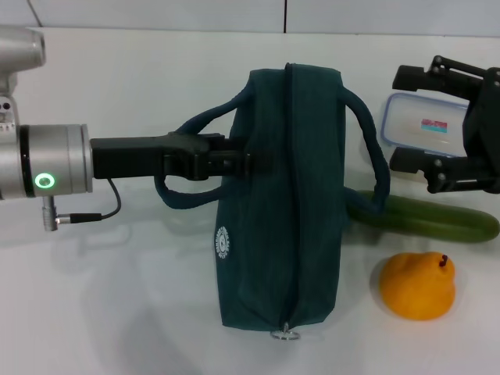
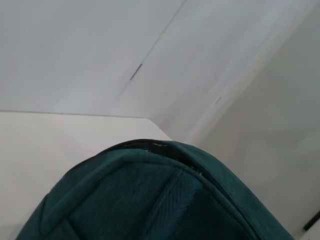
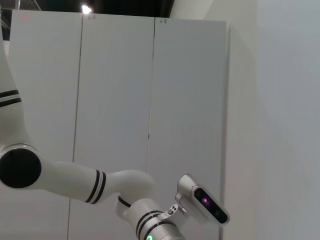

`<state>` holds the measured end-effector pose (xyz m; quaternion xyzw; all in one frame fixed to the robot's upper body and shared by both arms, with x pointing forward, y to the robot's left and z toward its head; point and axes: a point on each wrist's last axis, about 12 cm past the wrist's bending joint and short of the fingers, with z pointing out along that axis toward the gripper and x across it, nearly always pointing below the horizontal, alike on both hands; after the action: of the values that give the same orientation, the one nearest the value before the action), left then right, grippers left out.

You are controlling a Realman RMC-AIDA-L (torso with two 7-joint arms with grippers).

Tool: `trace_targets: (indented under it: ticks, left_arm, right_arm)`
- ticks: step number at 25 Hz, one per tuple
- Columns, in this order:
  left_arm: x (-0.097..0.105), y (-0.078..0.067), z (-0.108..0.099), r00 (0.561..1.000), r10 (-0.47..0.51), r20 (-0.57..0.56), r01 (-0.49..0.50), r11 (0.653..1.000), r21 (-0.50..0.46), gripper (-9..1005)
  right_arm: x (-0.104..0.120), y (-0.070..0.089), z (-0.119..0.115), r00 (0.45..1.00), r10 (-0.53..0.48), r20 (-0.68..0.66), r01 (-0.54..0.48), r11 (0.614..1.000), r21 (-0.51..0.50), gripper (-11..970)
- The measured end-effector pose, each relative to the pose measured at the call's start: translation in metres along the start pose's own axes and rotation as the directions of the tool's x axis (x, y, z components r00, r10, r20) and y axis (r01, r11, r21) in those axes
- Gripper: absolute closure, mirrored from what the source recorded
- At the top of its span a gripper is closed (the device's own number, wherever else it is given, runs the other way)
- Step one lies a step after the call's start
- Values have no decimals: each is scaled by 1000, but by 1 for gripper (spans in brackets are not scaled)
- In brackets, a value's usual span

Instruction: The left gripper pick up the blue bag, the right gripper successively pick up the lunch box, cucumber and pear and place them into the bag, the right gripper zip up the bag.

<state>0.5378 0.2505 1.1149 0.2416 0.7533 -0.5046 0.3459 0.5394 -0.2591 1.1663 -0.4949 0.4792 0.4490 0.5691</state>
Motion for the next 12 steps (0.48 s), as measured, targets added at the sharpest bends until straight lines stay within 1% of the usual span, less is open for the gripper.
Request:
trace_targets:
  ticks: [5, 7, 10, 12]
  left_arm:
    - [1, 2, -5, 999, -18, 34, 18, 1000, -4, 222]
    - [2, 3, -6, 999, -10, 37, 10, 1000, -3, 296]
    - [6, 3, -7, 998, 34, 50, -34, 999, -10, 406]
    - [8, 3, -7, 997, 45, 62, -44, 999, -15, 448]
  right_arm:
    - [1, 1, -2, 1000, 3, 0, -3, 1000, 3, 94]
    - [1, 2, -3, 1000, 3, -2, -3, 1000, 5, 95]
    - [1, 2, -5, 1000, 3, -3, -3, 1000, 7, 95]
    - [2, 2, -5, 1000, 2, -4, -2, 1000, 10, 95]
